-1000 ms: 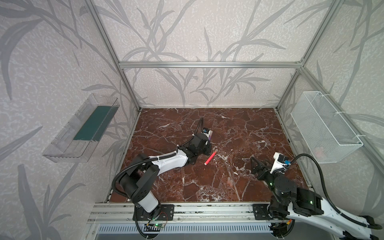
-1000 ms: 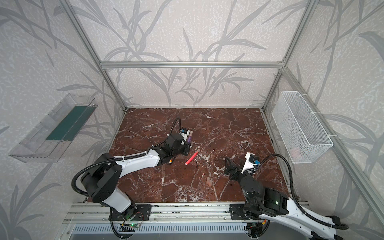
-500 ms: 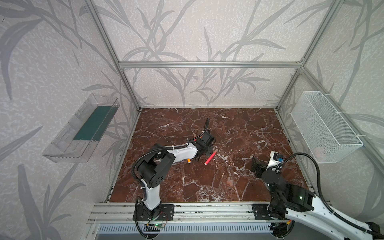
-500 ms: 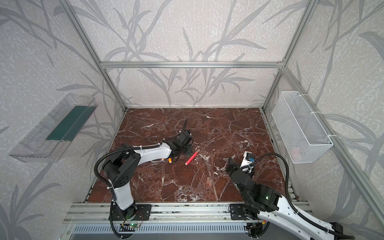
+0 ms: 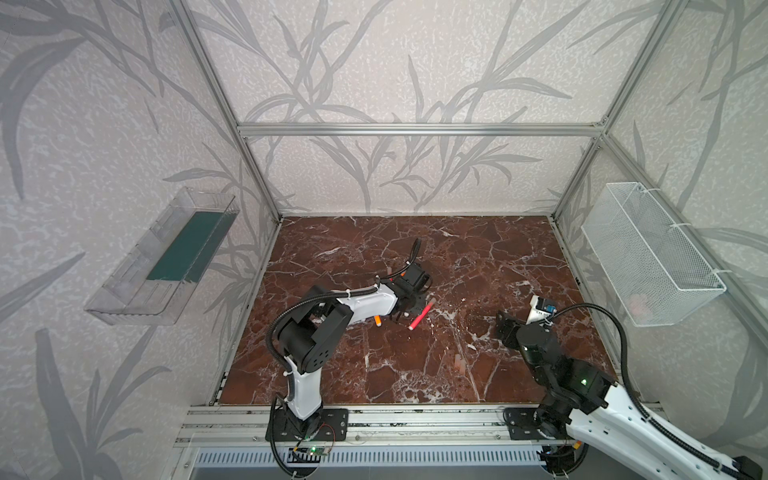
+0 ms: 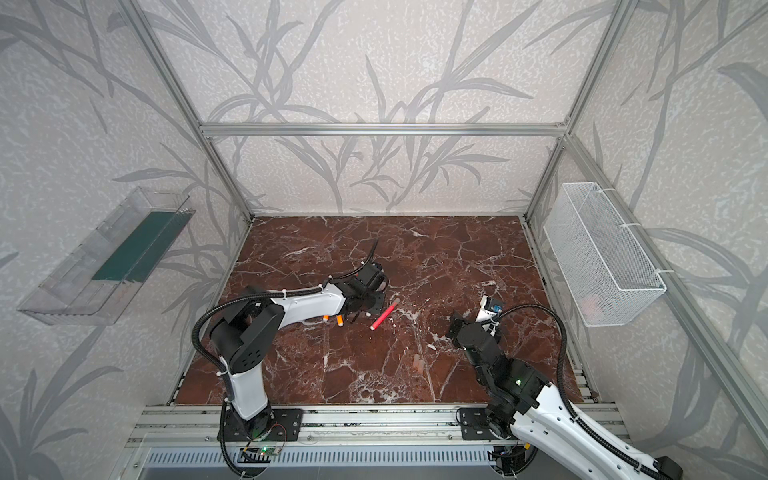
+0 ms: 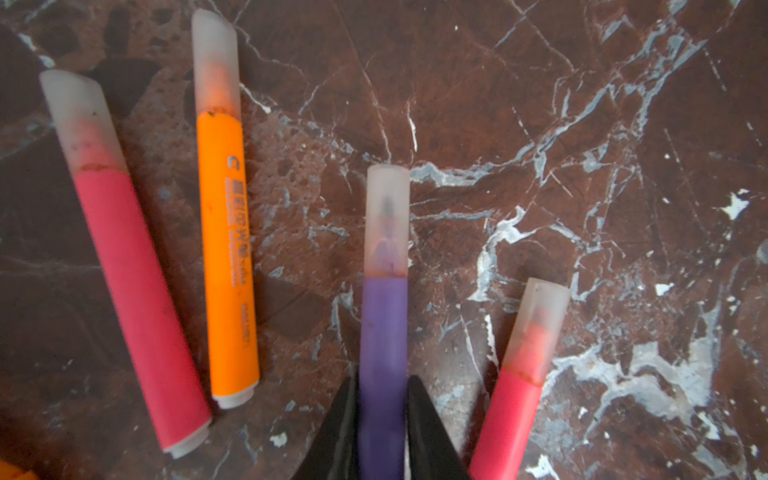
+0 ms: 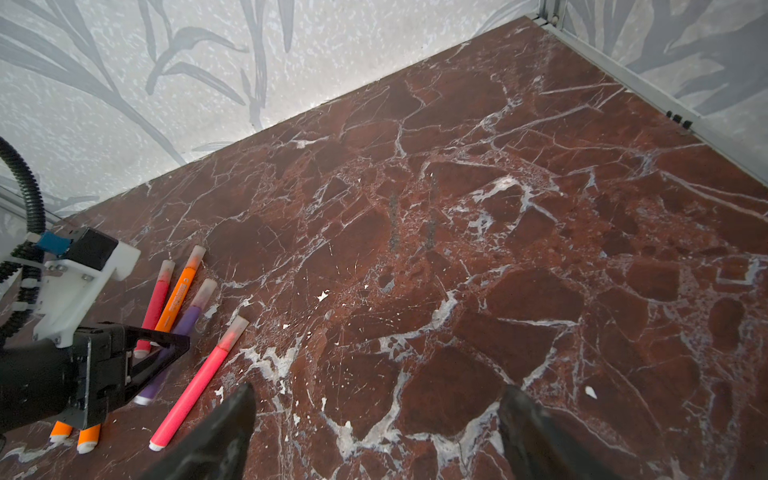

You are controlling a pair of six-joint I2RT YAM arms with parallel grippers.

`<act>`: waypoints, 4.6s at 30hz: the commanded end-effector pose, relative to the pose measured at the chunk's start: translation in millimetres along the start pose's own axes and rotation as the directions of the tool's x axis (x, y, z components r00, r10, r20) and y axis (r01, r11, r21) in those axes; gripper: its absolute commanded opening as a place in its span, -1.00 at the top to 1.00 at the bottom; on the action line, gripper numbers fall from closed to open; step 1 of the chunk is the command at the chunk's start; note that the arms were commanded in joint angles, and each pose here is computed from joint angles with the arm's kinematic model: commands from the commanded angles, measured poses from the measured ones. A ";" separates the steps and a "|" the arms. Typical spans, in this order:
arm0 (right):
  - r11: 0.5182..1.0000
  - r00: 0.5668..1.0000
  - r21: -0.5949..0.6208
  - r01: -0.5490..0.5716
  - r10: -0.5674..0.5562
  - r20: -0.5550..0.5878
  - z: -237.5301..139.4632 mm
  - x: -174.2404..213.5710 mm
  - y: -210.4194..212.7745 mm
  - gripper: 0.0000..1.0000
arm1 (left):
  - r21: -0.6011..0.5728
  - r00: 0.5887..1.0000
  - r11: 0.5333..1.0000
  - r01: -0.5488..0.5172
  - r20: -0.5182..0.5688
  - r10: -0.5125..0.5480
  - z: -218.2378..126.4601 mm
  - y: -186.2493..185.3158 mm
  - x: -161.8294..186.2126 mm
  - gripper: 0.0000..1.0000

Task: Insert the pens into the pen caps
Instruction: 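Lower the capped purple marker onto the table with the left gripper and release, then raise the open left gripper above the markers while the right hovers, then grasp the uncapped orange marker with the left gripper while the right approaches caps, then close the right gripper on a translucent cap near the table edge, then lift the orange marker tip-up with the left gripper while the right raises the cap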

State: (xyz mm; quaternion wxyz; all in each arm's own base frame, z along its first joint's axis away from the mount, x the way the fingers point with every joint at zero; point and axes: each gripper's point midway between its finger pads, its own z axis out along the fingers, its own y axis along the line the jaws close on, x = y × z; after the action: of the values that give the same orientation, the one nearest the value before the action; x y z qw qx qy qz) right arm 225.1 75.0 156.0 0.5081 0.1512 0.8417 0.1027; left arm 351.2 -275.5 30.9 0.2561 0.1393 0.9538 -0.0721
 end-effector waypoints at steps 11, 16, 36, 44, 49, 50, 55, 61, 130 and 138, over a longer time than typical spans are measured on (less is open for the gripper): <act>0.998 0.999 -0.055 -0.022 0.021 -0.028 2.1 1.1 11.2 -0.80 | -0.108 0.979 0.992 0.068 0.197 -0.045 -88.9 36.6 -27.6 0.19; 0.997 0.998 -0.074 -0.031 0.027 -0.048 1.9 4.1 14.8 -0.79 | -0.138 0.932 0.971 0.194 0.336 -0.139 -122.8 69.6 -11.1 0.13; 0.993 0.990 -0.112 -0.041 0.026 -0.136 0.7 23.1 18.8 -0.74 | -0.205 0.906 0.902 0.381 0.276 -0.320 -76.8 101.2 48.4 0.18; 0.993 0.986 -0.114 -0.023 0.004 -0.165 2.2 27.6 21.8 -0.74 | -0.202 0.904 0.888 0.414 0.208 -0.374 -47.6 103.4 50.3 0.23; 0.994 0.988 -0.109 -0.019 0.002 -0.156 3.7 26.2 22.1 -0.74 | -0.193 0.903 0.886 0.421 0.182 -0.390 -36.3 103.7 51.8 0.23; 0.994 0.988 -0.110 -0.019 0.002 -0.155 3.9 26.1 22.4 -0.74 | -0.191 0.904 0.887 0.421 0.176 -0.391 -33.6 103.2 52.3 0.24; 0.995 0.989 -0.103 -0.015 0.000 -0.149 4.8 25.4 21.3 -0.74 | -0.196 0.903 0.884 0.425 0.158 -0.399 -24.8 105.3 54.2 0.31; 0.996 0.985 -0.089 -0.032 0.016 -0.169 5.9 30.8 18.9 -0.71 | -0.203 0.910 0.887 0.414 0.114 -0.399 -17.5 103.8 57.4 0.71; 0.897 0.670 -0.100 0.430 -0.392 -0.631 -9.2 184.5 35.0 0.33 | 0.302 0.842 0.941 0.149 0.460 -0.281 -173.0 49.5 14.1 1.00; 0.884 0.652 -0.093 0.457 -0.405 -0.641 -9.5 190.5 32.1 0.47 | 0.306 0.840 0.940 0.148 0.464 -0.283 -175.6 49.2 13.0 1.00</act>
State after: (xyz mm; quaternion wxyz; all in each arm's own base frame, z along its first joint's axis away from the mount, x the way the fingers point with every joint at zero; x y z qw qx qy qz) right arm 139.3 178.7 14.4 0.1924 -0.0780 0.9781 0.0127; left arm 274.0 -187.3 162.9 0.4540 0.0326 0.8542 -0.2511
